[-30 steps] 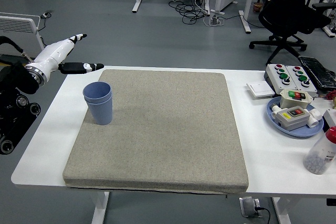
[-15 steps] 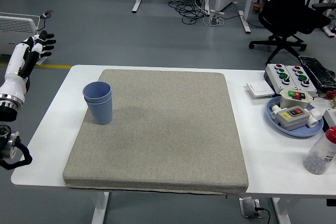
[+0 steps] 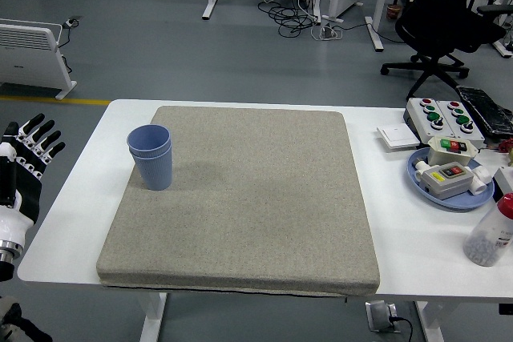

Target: Push cup pick cup insert cup

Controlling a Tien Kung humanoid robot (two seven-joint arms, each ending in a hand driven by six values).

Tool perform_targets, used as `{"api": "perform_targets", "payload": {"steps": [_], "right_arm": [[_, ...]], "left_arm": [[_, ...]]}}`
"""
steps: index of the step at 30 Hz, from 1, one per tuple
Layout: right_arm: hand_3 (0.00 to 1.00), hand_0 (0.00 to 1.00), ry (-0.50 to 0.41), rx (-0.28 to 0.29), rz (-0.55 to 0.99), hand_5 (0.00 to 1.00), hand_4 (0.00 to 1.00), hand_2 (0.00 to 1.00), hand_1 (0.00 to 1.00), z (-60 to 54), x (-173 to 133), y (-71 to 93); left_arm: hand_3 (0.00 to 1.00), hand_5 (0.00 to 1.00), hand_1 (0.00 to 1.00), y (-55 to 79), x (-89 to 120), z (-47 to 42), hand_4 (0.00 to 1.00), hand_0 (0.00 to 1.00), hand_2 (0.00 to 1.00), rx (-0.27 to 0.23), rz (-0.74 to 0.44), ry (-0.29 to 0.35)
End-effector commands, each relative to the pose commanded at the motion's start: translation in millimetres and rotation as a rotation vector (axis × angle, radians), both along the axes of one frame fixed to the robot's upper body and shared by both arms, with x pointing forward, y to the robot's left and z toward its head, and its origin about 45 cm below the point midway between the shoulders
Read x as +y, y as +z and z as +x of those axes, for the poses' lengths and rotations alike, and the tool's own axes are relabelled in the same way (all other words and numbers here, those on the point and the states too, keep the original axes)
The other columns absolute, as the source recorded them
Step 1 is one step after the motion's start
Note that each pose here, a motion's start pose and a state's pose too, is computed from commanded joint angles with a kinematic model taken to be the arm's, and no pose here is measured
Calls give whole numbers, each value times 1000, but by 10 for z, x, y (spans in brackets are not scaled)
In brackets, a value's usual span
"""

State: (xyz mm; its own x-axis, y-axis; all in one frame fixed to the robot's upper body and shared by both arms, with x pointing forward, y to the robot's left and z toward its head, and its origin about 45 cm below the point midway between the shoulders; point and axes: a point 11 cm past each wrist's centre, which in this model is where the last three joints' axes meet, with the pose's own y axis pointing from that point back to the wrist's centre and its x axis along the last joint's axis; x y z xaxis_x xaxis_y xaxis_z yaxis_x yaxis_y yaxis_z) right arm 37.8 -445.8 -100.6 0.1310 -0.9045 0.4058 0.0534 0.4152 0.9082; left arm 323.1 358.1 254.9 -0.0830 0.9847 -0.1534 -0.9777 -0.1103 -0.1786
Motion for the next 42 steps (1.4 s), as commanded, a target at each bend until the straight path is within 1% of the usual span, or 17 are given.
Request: {"api": "perform_targets", "payload": {"steps": [6, 9, 11, 15, 19, 22, 23, 24, 25, 27, 29, 31, 33, 37, 38, 40, 42], "right_arm": [[618, 706, -19, -10, 3, 540, 187, 687, 605, -66, 21, -18], [619, 706, -26, -29, 2, 539, 186, 690, 607, -55, 11, -17], [619, 706, -29, -47, 2, 539, 186, 690, 607, -48, 7, -17], [619, 705, -42, -83, 4, 551, 183, 690, 609, -67, 23, -27], [619, 705, -67, -125, 17, 551, 183, 690, 609, -11, 34, -26], [620, 702, -118, -160, 32, 554, 185, 690, 607, 31, 31, -21], [620, 702, -156, -163, 49, 554, 185, 690, 607, 3, 48, -31], [620, 702, -165, -164, 52, 554, 185, 690, 607, -2, 52, -33], [620, 702, -204, -162, 71, 554, 185, 690, 607, -51, 71, -45], [620, 704, -232, -154, 80, 552, 185, 689, 610, -113, 77, -53], [620, 704, -226, -144, 84, 552, 185, 689, 610, -139, 72, -53], [620, 704, -221, -141, 93, 552, 185, 689, 610, -129, 87, -54], [619, 707, -214, -127, 105, 543, 184, 689, 610, -162, 88, -55], [619, 707, -176, -94, 91, 543, 184, 689, 610, -254, 57, -52], [619, 707, -173, -86, 85, 543, 184, 689, 610, -288, 52, -52], [613, 706, -169, -79, 78, 543, 185, 667, 611, -316, 45, -52], [613, 706, -160, -58, 60, 543, 185, 667, 611, -387, 22, -47]], "left_arm": [[815, 998, 839, -154, -49, -102, 616, 809, 846, 48, -9, -18], [821, 998, 846, -242, -76, -147, 614, 815, 851, 70, -12, -24], [821, 998, 846, -271, -95, -163, 614, 815, 851, 70, -22, -22], [828, 998, 855, -264, -133, -149, 615, 822, 861, 40, -33, -4], [828, 998, 855, -258, -170, -120, 615, 822, 861, 22, -23, 3], [830, 998, 855, -258, -214, -100, 612, 822, 865, 15, -24, -9], [830, 998, 855, -269, -213, -94, 612, 822, 865, 20, -20, -11], [830, 998, 855, -271, -213, -92, 612, 822, 865, 21, -19, -11], [830, 998, 855, -293, -196, -93, 612, 822, 865, 29, -17, -6], [831, 998, 853, -306, -164, -98, 611, 822, 862, 33, -10, 3], [831, 998, 853, -314, -98, -107, 611, 822, 862, 35, 2, 22], [831, 998, 853, -327, -36, -108, 611, 822, 862, 44, 10, 38], [831, 998, 853, -345, 0, -90, 612, 824, 858, 56, 28, 44], [831, 998, 853, -384, -17, -28, 612, 824, 858, 81, 33, 31], [831, 998, 853, -397, -53, 17, 612, 824, 858, 89, 26, 18], [832, 998, 853, -405, -81, 52, 611, 824, 860, 93, 21, 10], [832, 998, 853, -424, -125, 109, 611, 824, 860, 103, 15, -3]]}}
